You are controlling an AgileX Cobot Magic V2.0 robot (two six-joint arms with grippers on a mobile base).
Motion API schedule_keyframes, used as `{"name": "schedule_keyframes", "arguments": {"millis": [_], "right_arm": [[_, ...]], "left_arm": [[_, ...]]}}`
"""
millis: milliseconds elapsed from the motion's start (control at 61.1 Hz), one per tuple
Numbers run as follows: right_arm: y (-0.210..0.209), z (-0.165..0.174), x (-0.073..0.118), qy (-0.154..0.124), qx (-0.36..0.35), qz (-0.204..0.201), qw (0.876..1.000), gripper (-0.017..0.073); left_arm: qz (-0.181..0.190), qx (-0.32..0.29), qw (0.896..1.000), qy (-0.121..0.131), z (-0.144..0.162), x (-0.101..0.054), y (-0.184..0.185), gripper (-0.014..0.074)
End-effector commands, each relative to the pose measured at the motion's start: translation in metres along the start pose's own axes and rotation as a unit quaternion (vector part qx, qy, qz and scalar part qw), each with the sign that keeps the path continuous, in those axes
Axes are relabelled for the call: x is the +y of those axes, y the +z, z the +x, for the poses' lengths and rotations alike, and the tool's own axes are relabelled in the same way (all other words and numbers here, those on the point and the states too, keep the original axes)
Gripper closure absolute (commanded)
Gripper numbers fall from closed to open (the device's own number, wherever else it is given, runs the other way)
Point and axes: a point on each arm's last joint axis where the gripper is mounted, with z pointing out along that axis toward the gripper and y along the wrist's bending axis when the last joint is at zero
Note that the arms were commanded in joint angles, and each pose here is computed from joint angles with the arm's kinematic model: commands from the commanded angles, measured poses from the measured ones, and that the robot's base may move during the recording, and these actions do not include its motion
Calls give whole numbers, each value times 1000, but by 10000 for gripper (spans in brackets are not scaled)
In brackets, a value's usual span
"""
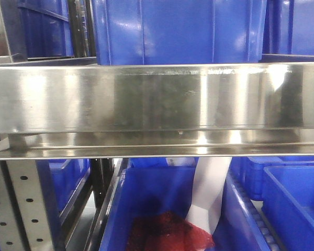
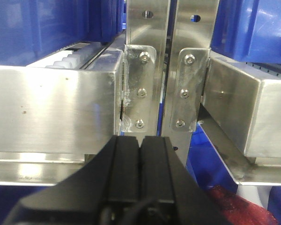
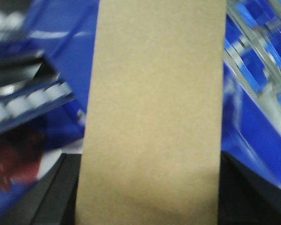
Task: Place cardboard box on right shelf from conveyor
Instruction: 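Move the held box over the roller shelf beside the blue bins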
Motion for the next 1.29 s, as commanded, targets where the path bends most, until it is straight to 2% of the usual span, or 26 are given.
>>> {"name": "schedule_keyframes", "arguments": {"millis": [0,131,311,491,573,802,867,949,1097,1277], "right_arm": [[7,-21,0,-94,-53,17,994,417],[34,-27,19,-152,-50,-17,987,417],[65,-28,35,-189,-53,-35,980,417],[90,-21,51,-249,-67,-36,966,417],[97,-16,58,-263,-70,-39,962,417],[104,-5,69,-267,-56,-59,960,412],[104,-4,69,-266,-52,-61,961,385],[104,-4,69,-253,-51,-64,964,286],[104,-5,69,-216,-58,-65,973,-65],[101,-5,69,-185,-53,-71,979,-63]], "left_arm": [[-1,-45,999,-3,-5,0,-1,710],[-1,-45,999,-3,-5,0,-1,710],[-1,-45,999,-3,-5,0,-1,710],[-1,-45,999,-3,-5,0,-1,710],[-1,-45,999,-3,-5,0,-1,710],[-1,-45,999,-3,-5,0,-1,710],[-1,-45,999,-3,-5,0,-1,710],[-1,-45,999,-3,-5,0,-1,709],[-1,-45,999,-3,-5,0,-1,710],[-1,-45,999,-3,-5,0,-1,710]]}}
